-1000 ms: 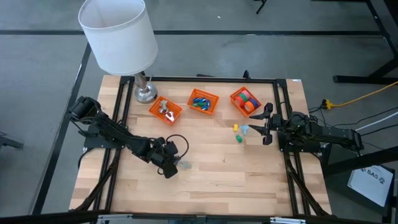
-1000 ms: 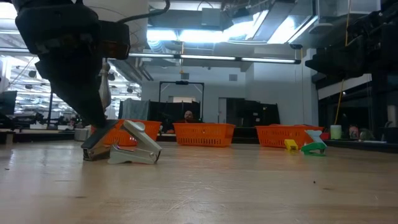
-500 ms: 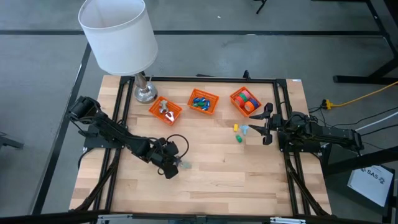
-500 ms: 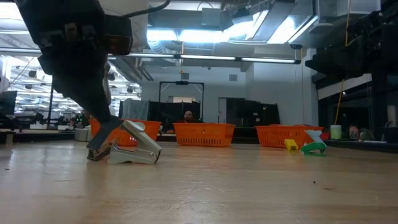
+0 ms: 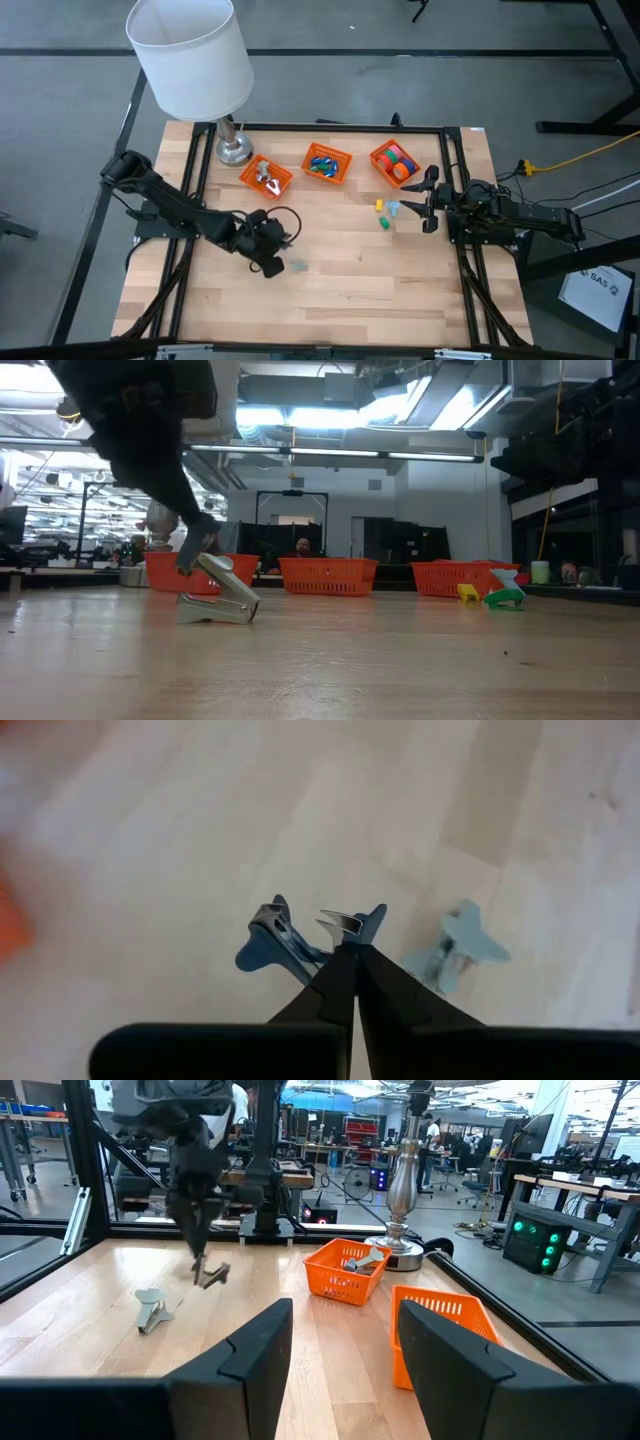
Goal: Pick and place Stapler, Stapler remover, tape
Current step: Put the dark blue staple remover into the left orange bin
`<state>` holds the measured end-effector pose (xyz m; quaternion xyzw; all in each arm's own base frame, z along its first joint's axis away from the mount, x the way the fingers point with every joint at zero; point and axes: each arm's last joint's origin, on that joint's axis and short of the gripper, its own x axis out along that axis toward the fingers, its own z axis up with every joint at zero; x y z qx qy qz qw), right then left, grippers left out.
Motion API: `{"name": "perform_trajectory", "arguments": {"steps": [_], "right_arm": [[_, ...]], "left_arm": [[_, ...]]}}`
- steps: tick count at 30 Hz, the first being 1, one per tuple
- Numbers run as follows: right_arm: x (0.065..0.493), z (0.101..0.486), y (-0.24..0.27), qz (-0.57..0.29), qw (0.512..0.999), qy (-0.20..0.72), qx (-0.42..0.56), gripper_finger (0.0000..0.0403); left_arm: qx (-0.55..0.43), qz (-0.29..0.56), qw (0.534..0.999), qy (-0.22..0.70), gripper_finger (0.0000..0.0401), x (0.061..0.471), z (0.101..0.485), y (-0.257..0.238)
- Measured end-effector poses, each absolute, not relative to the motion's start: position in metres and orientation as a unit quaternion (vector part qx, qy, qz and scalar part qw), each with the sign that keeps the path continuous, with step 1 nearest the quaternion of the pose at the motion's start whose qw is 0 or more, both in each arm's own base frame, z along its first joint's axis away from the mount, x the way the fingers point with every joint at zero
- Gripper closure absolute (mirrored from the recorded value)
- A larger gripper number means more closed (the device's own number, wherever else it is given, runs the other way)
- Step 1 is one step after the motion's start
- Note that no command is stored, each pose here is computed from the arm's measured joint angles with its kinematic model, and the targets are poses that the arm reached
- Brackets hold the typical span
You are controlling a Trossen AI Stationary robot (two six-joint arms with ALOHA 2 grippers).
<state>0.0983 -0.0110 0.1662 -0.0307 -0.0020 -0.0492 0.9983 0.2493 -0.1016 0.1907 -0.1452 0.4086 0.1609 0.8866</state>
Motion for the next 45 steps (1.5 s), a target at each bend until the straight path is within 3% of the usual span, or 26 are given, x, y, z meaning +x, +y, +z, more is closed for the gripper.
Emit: {"name": "perform_trajectory", "arguments": {"steps": [13,22,31,45], "right_arm": [[0.098,0.166,-0.011,-0.049,0.998,-0.002,-0.031,0.0214],[0.098,0.166,-0.011,-0.049,0.998,-0.002,-0.031,0.0214],[0.098,0.166,-0.011,-0.049,0.998,-0.002,-0.031,0.0215],[0.098,0.166,-0.011,-0.049,0.998,-0.002,-0.031,0.0215]], "left_arm": [[-0.084,0.224,0.916,0.322,0.0398,0.23,0.24,-0.063],[-0.057,0.28,0.911,0.296,0.0398,0.226,0.253,-0.033],[-0.063,0.36,0.869,0.333,0.0398,0.226,0.244,0.007],[-0.092,0.377,0.798,0.462,0.0398,0.251,0.187,0.043]]}}
